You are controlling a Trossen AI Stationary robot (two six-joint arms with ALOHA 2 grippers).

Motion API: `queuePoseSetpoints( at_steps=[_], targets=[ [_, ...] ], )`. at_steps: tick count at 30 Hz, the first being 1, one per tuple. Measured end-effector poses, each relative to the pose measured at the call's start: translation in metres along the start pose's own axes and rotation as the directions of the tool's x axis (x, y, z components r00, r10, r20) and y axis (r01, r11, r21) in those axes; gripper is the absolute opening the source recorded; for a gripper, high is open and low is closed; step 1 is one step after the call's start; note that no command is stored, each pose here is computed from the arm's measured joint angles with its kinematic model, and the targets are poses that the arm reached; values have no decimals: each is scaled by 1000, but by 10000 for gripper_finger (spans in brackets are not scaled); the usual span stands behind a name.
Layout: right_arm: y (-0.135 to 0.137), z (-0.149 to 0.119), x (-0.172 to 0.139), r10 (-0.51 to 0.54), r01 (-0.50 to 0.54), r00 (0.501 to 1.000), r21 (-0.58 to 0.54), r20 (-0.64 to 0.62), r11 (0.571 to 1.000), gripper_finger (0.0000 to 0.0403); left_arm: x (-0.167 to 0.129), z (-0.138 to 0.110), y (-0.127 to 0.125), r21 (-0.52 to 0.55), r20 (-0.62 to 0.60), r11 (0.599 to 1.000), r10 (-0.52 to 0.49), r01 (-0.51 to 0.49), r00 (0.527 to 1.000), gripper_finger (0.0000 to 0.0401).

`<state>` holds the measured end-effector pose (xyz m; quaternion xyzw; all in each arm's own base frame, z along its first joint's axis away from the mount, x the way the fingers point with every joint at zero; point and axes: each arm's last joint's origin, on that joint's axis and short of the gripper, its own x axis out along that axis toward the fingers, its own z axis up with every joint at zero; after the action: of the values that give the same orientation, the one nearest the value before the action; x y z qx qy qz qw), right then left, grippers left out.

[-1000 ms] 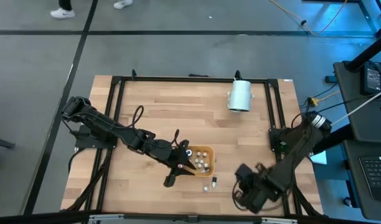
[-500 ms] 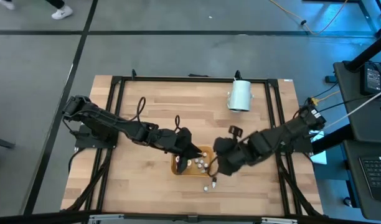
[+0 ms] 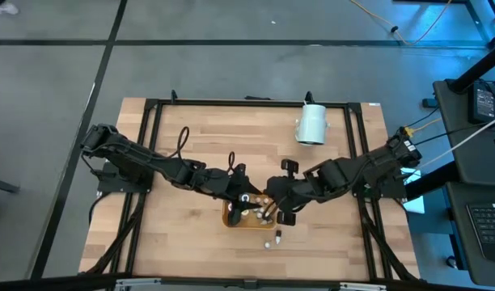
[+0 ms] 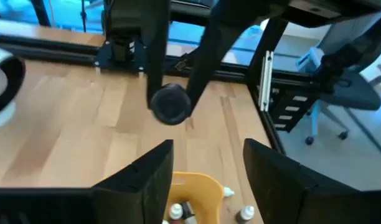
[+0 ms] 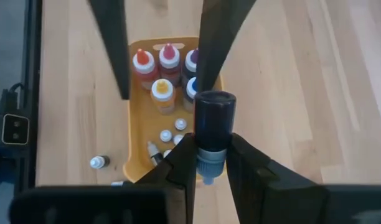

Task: Pick & Place food coloring
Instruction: Put the small red food coloring bottle in the yellow bin

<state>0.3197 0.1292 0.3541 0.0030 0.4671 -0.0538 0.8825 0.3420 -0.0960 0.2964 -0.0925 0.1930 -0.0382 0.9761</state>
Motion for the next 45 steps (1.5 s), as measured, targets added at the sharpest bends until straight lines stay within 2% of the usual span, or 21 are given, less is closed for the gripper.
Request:
queuePoseSetpoints(
  at_steps=[4, 12, 21, 26, 37, 45],
  targets=[
    [1, 2, 2, 4, -4, 1000, 5, 12, 1000, 75, 0, 0, 1, 31, 2, 999, 8, -8, 1000, 196],
    [3, 3, 3, 35, -36, 999, 37, 11, 999, 74, 1, 2, 7, 18, 14, 998, 54, -54, 998, 192],
    [2, 4, 7, 43, -44, 999, 46, 20, 998, 75, 1, 6, 5, -14, 50, 1000, 14, -13, 999, 188],
    [1, 5, 7, 36, -37, 999, 47, 25, 998, 77, 1, 6, 6, -14, 51, 1000, 16, -15, 999, 162],
    [1, 5, 7, 34, -35, 999, 46, 25, 998, 79, 1, 6, 7, -16, 56, 999, 39, -39, 998, 62],
    [2, 5, 7, 58, -59, 998, 43, 22, 997, 95, 1, 6, 7, -16, 56, 999, 40, -39, 998, 63]
  ],
)
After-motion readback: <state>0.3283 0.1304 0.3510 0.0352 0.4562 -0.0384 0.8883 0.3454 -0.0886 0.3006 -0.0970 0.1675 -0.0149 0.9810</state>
